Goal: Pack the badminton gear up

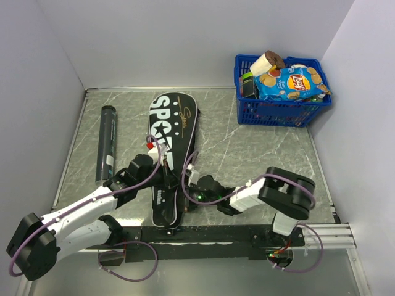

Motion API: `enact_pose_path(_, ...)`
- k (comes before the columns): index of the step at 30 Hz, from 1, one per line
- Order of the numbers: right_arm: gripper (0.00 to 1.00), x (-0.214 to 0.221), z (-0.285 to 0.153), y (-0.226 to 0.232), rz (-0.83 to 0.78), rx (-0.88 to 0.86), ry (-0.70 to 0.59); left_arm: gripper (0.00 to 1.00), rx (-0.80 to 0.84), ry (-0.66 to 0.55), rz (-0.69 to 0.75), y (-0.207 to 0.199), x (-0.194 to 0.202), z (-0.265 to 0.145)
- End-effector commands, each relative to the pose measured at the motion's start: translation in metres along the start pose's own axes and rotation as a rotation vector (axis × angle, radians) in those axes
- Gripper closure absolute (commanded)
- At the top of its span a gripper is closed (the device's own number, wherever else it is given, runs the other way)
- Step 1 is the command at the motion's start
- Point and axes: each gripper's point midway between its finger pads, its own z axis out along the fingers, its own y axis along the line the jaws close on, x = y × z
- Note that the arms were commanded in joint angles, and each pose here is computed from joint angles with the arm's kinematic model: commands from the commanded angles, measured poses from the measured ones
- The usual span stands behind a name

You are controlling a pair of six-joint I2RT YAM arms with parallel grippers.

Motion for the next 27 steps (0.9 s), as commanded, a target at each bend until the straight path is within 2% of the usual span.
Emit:
enact_pose_path(1, 0.82, -0.017, 0.009, 0.061, -0.03, -0.271, -0.026, 0.99, 0.167, -0.076, -0.004, -0.041, -0.024, -0.004)
enact_pose_path(5, 0.76, -0.019, 0.007, 0.073, -0.07, -0.298, -0.013, 0.99, 0.165, -0.081, -0.003, -0.042, -0.026, -0.005)
enact_pose_path(7, 0.74, -0.018, 0.001, 0.072, -0.074, -0.277, -0.011, 0.99, 0.156, -0.081, 0.005, -0.043, -0.028, -0.007)
enact_pose_path(12, 0.63, -0.02, -0.013, 0.058, -0.126, -0.162, -0.018, 0.99, 0.063, -0.138, 0.034, -0.035, -0.046, -0.012)
enact_pose_path(15, 0.59, -0.025, -0.023, 0.049, -0.16, -0.054, -0.022, 0.99, 0.013, -0.18, 0.054, -0.033, -0.064, -0.018)
enact_pose_path(18, 0.56, -0.041, -0.041, 0.041, -0.184, 0.059, -0.072, 0.99, -0.044, -0.217, 0.066, -0.031, -0.082, -0.027)
enact_pose_path(19, 0.55, -0.052, -0.05, 0.051, -0.198, 0.065, -0.111, 0.99, -0.062, -0.224, 0.075, -0.03, -0.087, -0.028)
enact_pose_path(20, 0.54, -0.054, -0.058, 0.03, -0.205, 0.177, -0.11, 0.99, -0.096, -0.223, 0.072, -0.023, -0.09, -0.031)
enact_pose_path(23, 0.51, -0.07, -0.082, 0.009, -0.211, 0.319, -0.155, 0.99, -0.148, -0.269, 0.06, -0.012, -0.111, -0.042)
enact_pose_path(27, 0.49, -0.096, -0.111, -0.023, -0.176, 0.438, -0.244, 0.99, -0.21, -0.302, 0.026, 0.01, -0.122, -0.056)
